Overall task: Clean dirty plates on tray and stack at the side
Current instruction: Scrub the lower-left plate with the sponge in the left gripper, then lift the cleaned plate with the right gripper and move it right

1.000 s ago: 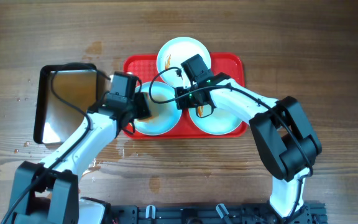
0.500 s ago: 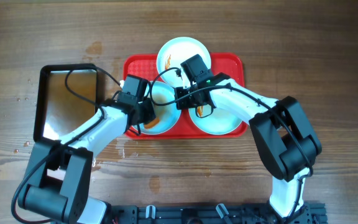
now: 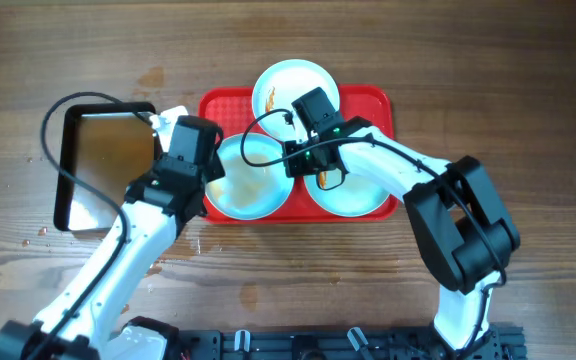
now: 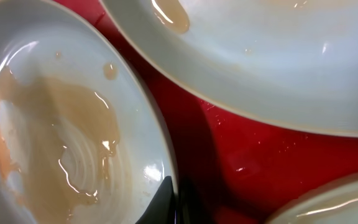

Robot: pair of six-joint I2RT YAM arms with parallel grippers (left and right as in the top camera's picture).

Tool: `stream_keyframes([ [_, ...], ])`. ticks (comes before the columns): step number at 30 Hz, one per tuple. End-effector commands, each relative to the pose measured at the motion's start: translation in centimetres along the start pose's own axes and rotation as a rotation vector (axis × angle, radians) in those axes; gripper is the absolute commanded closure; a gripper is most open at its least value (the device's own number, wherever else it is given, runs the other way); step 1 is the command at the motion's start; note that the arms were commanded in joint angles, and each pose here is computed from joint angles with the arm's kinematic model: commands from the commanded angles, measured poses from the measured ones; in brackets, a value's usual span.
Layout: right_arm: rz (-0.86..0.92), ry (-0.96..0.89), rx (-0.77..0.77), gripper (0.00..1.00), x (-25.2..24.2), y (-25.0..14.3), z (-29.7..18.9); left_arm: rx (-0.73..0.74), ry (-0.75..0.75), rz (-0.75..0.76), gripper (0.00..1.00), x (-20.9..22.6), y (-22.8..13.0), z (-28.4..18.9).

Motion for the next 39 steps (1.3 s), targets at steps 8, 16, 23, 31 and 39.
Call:
stream_keyframes([
  [8,-0.32,-0.198,-0.306,0.96,5.0,3.6,-10.8,-0.012,0.01,-0.474,0.96,9.6,3.1,-1.5],
  [16,-0.585,-0.701,-0.548,0.96,8.1,4.4,-14.0,0.021,0.067,-0.554,0.96,14.7,2.8,-0.6],
  [23,-0.78,-0.942,-0.66,0.96,11.7,3.7,-15.7,0.097,0.102,-0.574,0.96,15.6,1.8,1.4],
  [31,-0.933,-1.21,-0.826,0.96,17.2,3.3,-19.6,0.106,0.105,-0.574,0.96,15.6,1.6,1.6],
  [39,-0.776,-1.078,-0.854,0.96,16.4,1.9,-17.9,0.114,0.107,-0.574,0.96,15.6,1.5,1.6],
])
Point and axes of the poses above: each gripper's point midway between its finger pads, its own z axis out along the fingers, its own x axis along the line the jaws close on, y = z × x, the point moved 7 cm from there along -z, back along the fingers, and after that the axes turned 6 degrees about z, right-handed, at the moved point
